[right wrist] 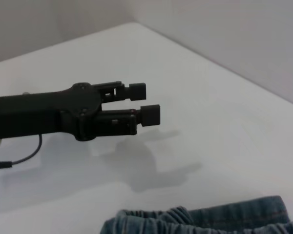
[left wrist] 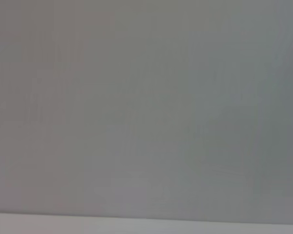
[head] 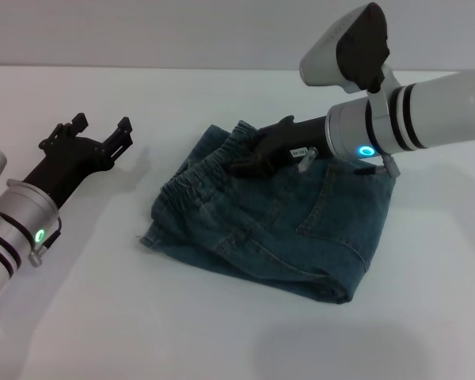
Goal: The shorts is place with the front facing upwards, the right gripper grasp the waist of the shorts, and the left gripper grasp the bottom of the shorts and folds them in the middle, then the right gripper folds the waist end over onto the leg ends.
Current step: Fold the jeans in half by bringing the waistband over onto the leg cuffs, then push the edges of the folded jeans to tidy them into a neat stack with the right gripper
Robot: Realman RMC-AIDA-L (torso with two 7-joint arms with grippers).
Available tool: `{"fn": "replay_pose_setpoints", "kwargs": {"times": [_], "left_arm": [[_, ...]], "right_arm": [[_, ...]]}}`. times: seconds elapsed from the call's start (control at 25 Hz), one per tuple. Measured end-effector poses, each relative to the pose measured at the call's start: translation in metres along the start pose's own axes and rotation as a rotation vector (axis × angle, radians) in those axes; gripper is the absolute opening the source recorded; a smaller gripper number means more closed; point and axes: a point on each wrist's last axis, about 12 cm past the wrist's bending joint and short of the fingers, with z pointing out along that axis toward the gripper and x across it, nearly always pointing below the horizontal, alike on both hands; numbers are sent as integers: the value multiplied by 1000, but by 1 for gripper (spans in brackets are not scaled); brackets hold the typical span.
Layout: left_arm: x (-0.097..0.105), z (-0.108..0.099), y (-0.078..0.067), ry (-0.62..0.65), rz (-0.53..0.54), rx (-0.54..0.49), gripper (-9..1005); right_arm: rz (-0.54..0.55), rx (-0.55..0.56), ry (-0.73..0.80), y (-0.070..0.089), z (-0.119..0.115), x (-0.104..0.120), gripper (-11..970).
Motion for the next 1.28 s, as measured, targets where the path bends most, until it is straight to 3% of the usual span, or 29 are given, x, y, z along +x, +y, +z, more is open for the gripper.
{"fn": "replay_pose_setpoints", "kwargs": {"times": [0.16, 0.4, 0.64, 0.8, 1.04, 1.28], "left_arm": [[2, -4, 2, -3, -2, -4, 810], [2, -8, 3, -19, -5, -2, 811], [0, -9, 6, -35, -12, -17, 811], [-3, -8, 8, -46, -18, -28, 811], [-4, -6, 7, -49, -17, -23, 811], [-4, -6, 6, -49, -17, -21, 811]], "right_arm": [[-8, -48, -76, 4, -14, 1, 457], [-28, -150, -183, 19, -63, 9, 456], [71, -346, -48, 30, -92, 23, 456], [104, -401, 87, 33, -98, 29, 456], [123, -363, 277, 30, -90, 41, 456], [122, -324, 332, 26, -84, 45, 456]]}}
